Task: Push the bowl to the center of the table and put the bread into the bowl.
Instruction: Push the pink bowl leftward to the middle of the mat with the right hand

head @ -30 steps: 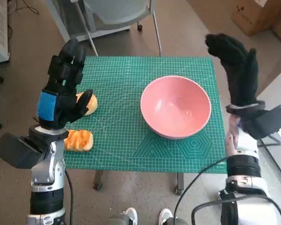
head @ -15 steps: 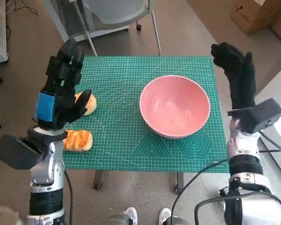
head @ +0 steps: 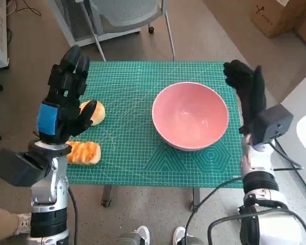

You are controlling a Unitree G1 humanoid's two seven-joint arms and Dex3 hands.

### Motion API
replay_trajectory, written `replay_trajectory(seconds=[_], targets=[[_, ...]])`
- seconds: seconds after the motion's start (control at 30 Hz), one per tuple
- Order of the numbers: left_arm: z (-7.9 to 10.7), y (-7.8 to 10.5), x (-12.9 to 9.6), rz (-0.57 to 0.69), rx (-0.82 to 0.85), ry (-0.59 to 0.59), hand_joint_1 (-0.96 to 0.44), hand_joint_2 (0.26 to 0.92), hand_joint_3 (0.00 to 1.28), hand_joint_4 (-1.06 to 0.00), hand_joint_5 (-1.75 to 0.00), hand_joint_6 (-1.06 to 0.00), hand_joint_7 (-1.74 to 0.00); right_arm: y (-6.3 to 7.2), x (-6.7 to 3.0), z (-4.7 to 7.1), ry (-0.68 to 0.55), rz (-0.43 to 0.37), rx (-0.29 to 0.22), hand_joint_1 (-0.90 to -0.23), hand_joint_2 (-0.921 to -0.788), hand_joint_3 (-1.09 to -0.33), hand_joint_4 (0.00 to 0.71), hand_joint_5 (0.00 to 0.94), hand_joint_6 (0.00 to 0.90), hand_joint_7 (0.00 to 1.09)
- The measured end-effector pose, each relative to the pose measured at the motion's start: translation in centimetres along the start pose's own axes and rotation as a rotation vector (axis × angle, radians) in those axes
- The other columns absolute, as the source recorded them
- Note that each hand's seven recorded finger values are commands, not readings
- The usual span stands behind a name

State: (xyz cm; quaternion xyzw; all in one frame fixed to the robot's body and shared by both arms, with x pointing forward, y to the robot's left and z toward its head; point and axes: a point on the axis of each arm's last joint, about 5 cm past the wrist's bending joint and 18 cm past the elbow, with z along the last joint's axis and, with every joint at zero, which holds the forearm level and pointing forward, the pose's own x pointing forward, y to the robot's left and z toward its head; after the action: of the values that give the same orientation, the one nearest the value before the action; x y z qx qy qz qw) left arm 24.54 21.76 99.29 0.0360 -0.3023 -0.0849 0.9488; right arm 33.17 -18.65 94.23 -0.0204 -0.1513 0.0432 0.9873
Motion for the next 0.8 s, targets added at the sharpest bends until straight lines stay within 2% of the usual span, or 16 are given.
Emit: replay_trajectory(seconds=[0.23, 0.57, 0.8], targets=[[0.3, 0.2, -0.4, 0.007, 0.009, 0.0, -0.7, 0.921, 0.37, -0.08, -0.05, 0.0, -0.36, 0.4, -0.28, -0.7, 0.084, -0.013, 0.029, -0.604, -0.921, -0.752, 0.225, 0.0, 0.31, 0.04], [0.4, 0.5, -0.9, 0.02, 0.019, 0.008, -0.7, 0.921, 0.37, -0.09, -0.05, 0.0, -0.37, 1.0, -0.64, -1.4, 0.145, -0.021, 0.033, -0.558, -0.921, -0.769, 0.233, 0.003, 0.32, 0.05], [0.7, 0.8, -1.3, 0.03, 0.034, 0.006, -0.71, 0.921, 0.36, -0.09, -0.05, 0.0, -0.36, 1.4, -0.65, -1.6, 0.171, -0.021, 0.025, -0.565, -0.921, -0.759, 0.236, 0.004, 0.322, 0.05]])
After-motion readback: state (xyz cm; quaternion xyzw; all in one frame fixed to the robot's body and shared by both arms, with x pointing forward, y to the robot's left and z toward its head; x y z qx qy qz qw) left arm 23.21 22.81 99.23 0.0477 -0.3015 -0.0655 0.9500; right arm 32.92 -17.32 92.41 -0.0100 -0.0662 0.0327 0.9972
